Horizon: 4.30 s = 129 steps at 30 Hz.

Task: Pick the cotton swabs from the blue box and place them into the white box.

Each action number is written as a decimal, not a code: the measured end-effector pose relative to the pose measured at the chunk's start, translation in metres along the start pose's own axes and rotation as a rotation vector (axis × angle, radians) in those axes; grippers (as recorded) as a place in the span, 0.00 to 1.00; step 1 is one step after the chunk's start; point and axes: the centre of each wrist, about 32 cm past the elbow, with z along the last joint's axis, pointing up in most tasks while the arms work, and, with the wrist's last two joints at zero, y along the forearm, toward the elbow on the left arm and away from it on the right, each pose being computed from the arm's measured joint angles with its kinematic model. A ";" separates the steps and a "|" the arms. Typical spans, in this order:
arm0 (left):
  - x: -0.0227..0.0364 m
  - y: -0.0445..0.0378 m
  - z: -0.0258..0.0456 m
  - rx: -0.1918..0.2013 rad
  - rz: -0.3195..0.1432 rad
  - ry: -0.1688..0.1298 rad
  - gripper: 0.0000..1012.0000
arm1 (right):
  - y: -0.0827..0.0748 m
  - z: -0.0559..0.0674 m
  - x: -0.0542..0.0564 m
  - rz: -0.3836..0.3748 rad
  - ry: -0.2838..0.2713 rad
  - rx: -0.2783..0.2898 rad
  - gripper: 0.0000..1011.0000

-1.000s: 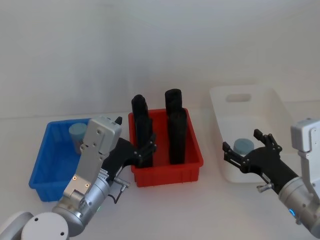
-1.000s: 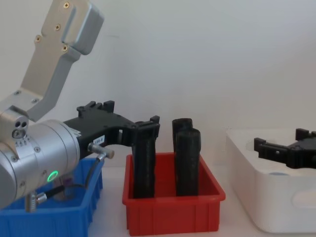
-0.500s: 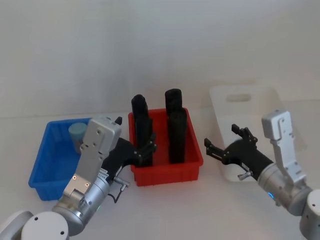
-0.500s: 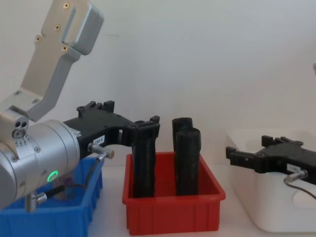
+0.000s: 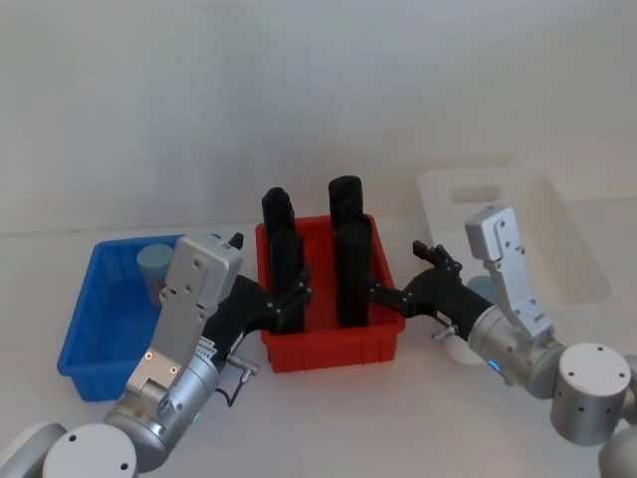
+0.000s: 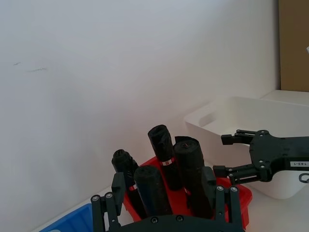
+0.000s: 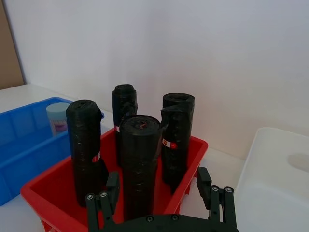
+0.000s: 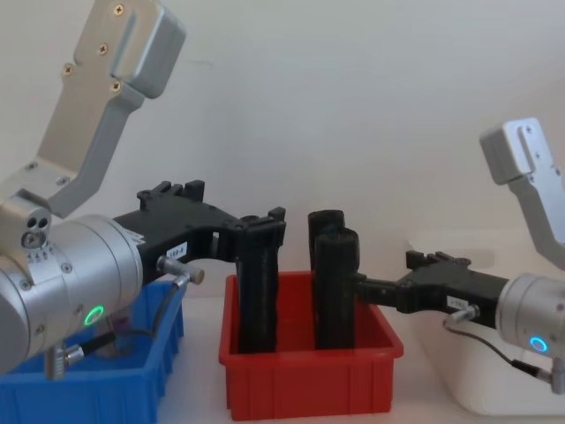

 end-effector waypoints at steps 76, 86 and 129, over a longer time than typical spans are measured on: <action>0.0000 0.0000 0.0000 0.000 0.000 0.000 0.99 | 0.042 0.045 0.015 0.042 -0.007 0.215 0.43; 0.0000 0.0000 0.0000 0.000 0.000 0.000 0.99 | 0.017 0.070 0.011 -0.033 -0.022 0.256 0.43; 0.0000 0.0000 0.0000 0.000 0.000 0.000 0.99 | -0.091 0.092 0.027 -0.401 -0.079 0.086 0.43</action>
